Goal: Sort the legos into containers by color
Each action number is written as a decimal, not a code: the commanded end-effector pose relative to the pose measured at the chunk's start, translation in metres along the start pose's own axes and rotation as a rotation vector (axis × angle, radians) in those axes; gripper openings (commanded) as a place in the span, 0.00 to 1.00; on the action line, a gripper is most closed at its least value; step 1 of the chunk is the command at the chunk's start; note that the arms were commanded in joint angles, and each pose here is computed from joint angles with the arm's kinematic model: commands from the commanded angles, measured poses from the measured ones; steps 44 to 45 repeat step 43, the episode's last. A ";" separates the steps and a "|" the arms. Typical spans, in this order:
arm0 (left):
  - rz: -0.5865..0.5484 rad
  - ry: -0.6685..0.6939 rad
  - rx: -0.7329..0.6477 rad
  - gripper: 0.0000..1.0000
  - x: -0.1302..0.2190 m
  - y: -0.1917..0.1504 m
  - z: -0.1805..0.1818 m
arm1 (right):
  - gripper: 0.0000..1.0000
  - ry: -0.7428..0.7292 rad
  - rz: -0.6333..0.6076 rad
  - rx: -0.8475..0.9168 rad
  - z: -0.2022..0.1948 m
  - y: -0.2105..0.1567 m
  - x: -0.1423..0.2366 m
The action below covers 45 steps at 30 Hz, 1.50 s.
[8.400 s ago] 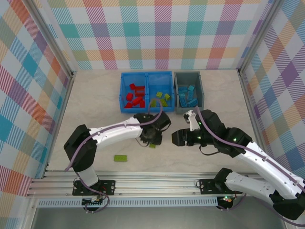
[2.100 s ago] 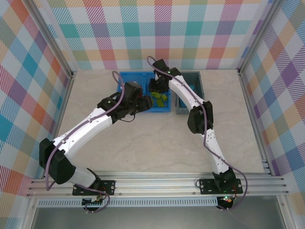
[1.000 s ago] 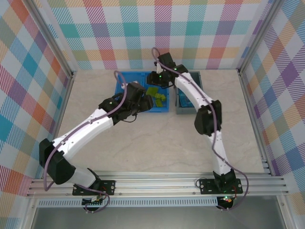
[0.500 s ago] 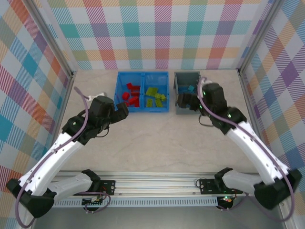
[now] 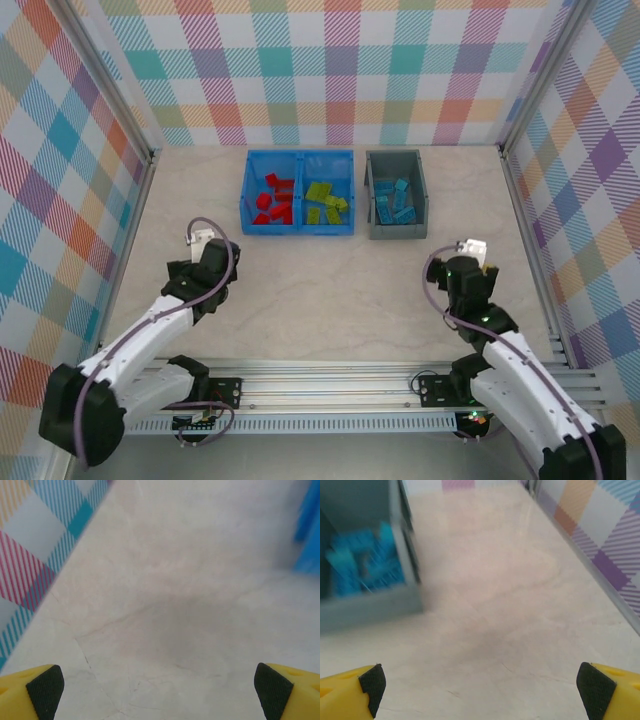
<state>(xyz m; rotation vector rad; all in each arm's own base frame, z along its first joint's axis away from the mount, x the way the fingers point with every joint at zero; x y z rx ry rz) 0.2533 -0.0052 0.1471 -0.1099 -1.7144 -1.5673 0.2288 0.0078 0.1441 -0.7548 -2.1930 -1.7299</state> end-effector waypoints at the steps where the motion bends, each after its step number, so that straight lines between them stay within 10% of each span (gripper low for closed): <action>1: -0.102 -0.128 0.054 1.00 -0.028 0.011 -0.013 | 1.00 0.036 -0.199 -0.048 0.000 0.022 -0.014; 17: -0.053 -0.266 0.141 1.00 -0.115 0.042 -0.052 | 1.00 0.213 -0.200 -0.044 0.021 0.038 -0.125; 25: -0.244 -0.375 0.184 1.00 -0.100 0.017 -0.045 | 1.00 0.231 -0.255 -0.034 0.023 0.034 -0.117; 45: -0.215 -0.328 0.176 1.00 -0.104 0.018 -0.045 | 1.00 0.173 -0.192 -0.045 0.019 0.036 -0.128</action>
Point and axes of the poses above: each hand's point on the last joint's axis, 136 mm out from that joint toward the fingers, its own x axis back along the fingers, its own z axis along the line the jaws close on, y = z × x, the point moved 4 cm from there along x, back along the fingers, and after that the axes turned 13 degrees about x, right-handed, at the moved point
